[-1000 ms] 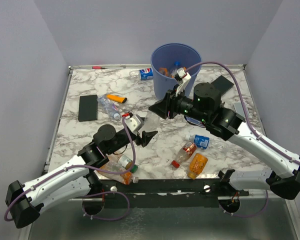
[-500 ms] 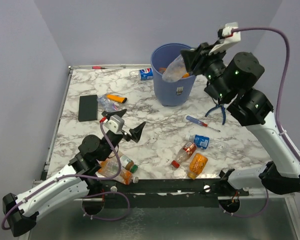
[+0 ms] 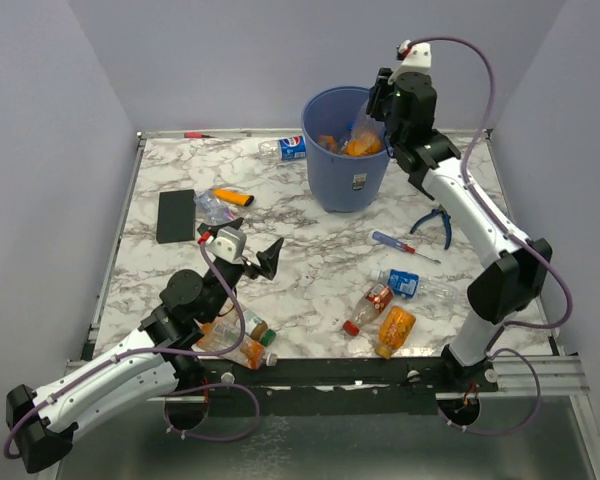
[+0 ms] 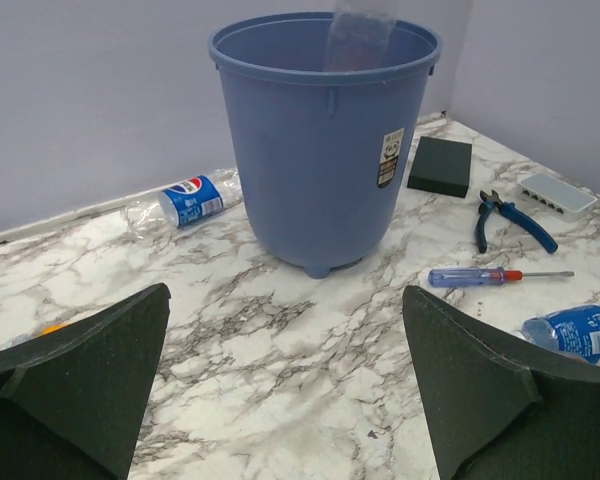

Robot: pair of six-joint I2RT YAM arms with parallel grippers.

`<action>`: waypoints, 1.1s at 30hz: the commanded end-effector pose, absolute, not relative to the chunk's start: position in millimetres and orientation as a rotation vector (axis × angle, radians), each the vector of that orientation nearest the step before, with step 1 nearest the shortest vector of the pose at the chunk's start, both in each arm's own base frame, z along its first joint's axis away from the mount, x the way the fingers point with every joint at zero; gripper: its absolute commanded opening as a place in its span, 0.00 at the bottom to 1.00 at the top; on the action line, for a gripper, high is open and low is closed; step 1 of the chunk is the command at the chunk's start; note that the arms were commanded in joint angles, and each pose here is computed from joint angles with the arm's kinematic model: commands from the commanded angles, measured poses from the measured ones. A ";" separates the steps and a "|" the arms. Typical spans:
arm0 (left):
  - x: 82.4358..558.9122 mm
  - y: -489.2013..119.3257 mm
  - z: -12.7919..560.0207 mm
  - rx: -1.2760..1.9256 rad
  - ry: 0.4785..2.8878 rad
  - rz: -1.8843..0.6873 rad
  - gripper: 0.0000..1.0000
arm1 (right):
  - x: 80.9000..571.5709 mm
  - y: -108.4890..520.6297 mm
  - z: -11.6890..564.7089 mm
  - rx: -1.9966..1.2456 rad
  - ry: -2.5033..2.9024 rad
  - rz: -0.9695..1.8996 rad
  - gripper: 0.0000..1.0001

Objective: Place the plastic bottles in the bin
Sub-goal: Place the plastic bottle in the trash bin.

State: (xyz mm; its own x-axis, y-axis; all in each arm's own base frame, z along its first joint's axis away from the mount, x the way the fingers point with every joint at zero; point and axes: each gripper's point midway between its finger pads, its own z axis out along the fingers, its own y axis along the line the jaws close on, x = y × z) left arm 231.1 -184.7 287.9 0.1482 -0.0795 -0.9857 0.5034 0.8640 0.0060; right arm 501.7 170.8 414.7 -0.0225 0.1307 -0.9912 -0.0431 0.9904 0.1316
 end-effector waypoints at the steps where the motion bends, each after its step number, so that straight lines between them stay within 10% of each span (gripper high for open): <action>1: 232.7 -179.2 288.6 0.353 1.356 -0.411 0.99 | 527.4 179.1 386.8 0.056 1.606 0.102 0.00; 11: 233.7 -188.7 281.1 0.389 1.374 -0.425 0.99 | 522.7 212.2 289.3 -0.069 1.867 0.221 0.00; 20: 234.2 -193.7 277.7 0.405 1.383 -0.437 0.99 | 478.7 253.5 350.3 -0.132 1.759 0.616 0.00; 33: 235.8 -193.9 272.5 0.408 1.396 -0.425 0.99 | 502.7 181.7 441.1 0.105 1.414 0.356 0.00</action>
State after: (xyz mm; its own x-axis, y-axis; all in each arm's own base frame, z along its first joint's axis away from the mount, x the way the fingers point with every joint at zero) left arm 236.3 -191.3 275.8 0.1230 -0.0469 -0.9913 0.5047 0.8630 0.0218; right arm 504.6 211.2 373.7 -0.1114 0.2331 -0.9660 -0.2361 0.9380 0.2536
